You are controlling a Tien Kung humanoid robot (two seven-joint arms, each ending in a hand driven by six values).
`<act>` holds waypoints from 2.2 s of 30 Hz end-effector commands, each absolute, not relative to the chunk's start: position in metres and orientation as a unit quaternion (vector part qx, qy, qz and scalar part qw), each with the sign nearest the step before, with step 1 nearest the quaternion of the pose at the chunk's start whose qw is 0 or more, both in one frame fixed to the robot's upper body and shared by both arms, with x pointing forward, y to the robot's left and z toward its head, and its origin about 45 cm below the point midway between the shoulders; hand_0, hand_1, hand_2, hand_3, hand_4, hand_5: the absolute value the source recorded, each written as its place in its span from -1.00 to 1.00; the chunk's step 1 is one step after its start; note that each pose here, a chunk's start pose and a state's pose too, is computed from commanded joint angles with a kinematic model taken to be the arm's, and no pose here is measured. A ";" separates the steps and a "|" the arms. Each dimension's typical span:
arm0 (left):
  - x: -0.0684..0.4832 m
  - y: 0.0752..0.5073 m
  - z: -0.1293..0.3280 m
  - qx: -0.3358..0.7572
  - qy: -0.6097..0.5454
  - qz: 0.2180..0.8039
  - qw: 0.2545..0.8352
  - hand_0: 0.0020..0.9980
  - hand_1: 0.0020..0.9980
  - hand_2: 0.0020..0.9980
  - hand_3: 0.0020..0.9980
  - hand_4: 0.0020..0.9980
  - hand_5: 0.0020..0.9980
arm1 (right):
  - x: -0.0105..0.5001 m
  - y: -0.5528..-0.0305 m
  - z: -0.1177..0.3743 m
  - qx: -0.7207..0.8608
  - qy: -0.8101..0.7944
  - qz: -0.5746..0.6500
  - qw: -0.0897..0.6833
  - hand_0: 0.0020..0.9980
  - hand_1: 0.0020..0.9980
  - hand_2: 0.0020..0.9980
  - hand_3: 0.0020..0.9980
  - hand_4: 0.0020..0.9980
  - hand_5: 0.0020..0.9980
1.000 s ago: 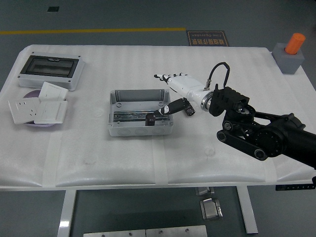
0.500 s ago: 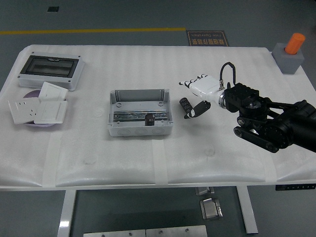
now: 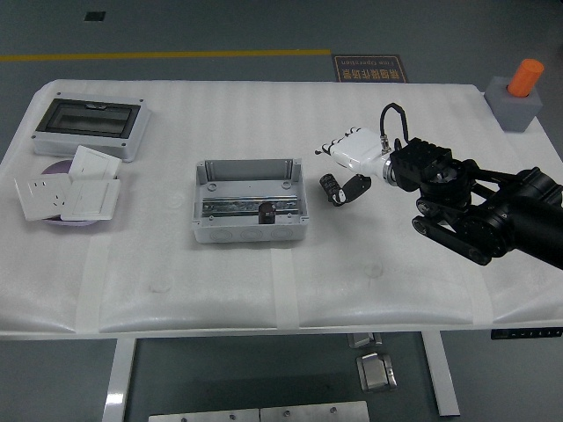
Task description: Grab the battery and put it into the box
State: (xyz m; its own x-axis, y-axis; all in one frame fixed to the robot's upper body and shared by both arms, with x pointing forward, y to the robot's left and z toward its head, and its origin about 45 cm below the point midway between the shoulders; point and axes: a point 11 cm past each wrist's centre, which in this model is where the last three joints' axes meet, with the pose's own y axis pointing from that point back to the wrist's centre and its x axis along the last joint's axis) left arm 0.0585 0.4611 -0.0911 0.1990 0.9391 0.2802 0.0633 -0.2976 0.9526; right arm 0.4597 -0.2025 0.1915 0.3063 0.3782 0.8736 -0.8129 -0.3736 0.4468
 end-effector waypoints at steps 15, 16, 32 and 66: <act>0.062 0.462 -0.090 0.636 0.391 0.495 0.444 -0.03 0.18 -0.19 0.04 -0.05 -0.48 | 0.459 -0.200 0.188 0.616 -0.160 0.554 0.537 0.73 0.40 0.61 0.65 0.23 -0.29; 0.061 0.462 -0.090 0.636 0.391 0.495 0.445 -0.03 0.18 -0.19 0.04 -0.05 -0.48 | 0.459 -0.201 0.187 0.618 -0.159 0.552 0.538 0.73 0.40 0.61 0.65 0.23 -0.29; 0.064 0.462 -0.090 0.636 0.389 0.495 0.446 -0.03 0.18 -0.20 0.04 -0.06 -0.47 | 0.459 -0.207 0.182 0.621 -0.151 0.534 0.554 0.81 0.46 0.69 0.89 0.64 -0.21; 0.065 0.458 -0.091 0.637 0.385 0.491 0.452 -0.03 0.18 -0.20 0.04 -0.08 -0.46 | 0.459 -0.210 0.168 0.627 -0.167 0.514 0.561 0.83 0.47 0.71 0.90 0.73 -0.16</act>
